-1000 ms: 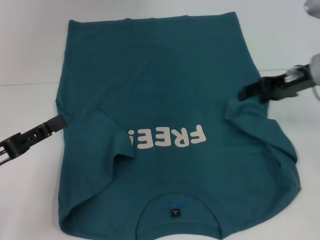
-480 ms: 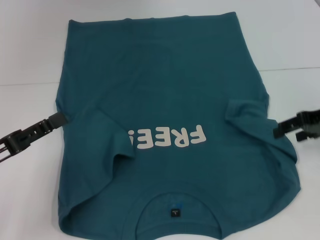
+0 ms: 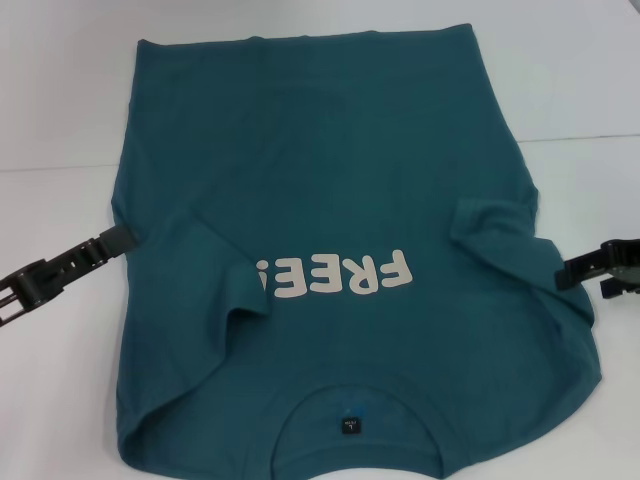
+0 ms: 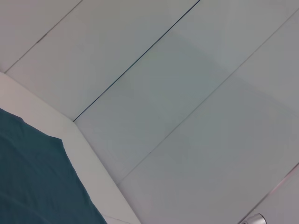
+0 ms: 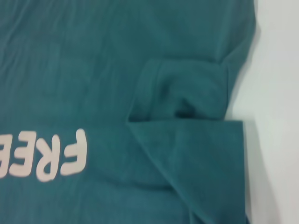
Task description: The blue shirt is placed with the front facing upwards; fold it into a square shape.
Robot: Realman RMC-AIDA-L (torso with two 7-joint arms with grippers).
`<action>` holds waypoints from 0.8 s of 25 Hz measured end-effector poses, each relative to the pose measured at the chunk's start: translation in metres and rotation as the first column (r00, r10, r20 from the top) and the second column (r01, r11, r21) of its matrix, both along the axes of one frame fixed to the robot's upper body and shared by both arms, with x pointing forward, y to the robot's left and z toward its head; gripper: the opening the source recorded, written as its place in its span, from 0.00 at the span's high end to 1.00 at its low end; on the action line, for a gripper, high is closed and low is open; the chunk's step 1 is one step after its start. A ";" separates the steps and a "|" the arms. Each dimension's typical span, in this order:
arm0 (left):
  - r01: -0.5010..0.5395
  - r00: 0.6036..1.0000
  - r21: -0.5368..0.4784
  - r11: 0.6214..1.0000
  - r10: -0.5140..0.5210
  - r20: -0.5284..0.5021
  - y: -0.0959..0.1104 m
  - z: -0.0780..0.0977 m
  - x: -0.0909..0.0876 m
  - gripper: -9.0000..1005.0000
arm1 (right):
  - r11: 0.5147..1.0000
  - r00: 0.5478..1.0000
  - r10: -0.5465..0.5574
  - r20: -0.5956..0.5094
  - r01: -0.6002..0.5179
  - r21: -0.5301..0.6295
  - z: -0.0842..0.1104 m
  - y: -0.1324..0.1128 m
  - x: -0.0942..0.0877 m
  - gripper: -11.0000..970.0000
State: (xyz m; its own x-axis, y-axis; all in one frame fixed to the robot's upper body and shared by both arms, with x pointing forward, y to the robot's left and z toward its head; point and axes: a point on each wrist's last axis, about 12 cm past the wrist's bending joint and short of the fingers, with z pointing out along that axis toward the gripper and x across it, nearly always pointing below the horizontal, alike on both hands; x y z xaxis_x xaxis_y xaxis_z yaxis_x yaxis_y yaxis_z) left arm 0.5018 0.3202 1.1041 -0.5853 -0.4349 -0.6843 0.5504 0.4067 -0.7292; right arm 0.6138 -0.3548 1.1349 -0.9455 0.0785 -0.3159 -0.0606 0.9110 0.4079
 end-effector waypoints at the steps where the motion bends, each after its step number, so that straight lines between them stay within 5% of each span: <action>1: 0.000 1.000 -0.001 1.000 0.000 0.000 0.000 0.000 0.000 0.13 | 1.000 1.000 -0.004 0.006 0.004 0.000 -0.001 0.001 0.001 0.17; 20: -0.012 1.000 -0.004 1.000 0.012 -0.013 0.001 -0.004 -0.001 0.13 | 0.999 0.999 -0.031 0.031 0.032 -0.013 -0.021 0.020 0.008 0.18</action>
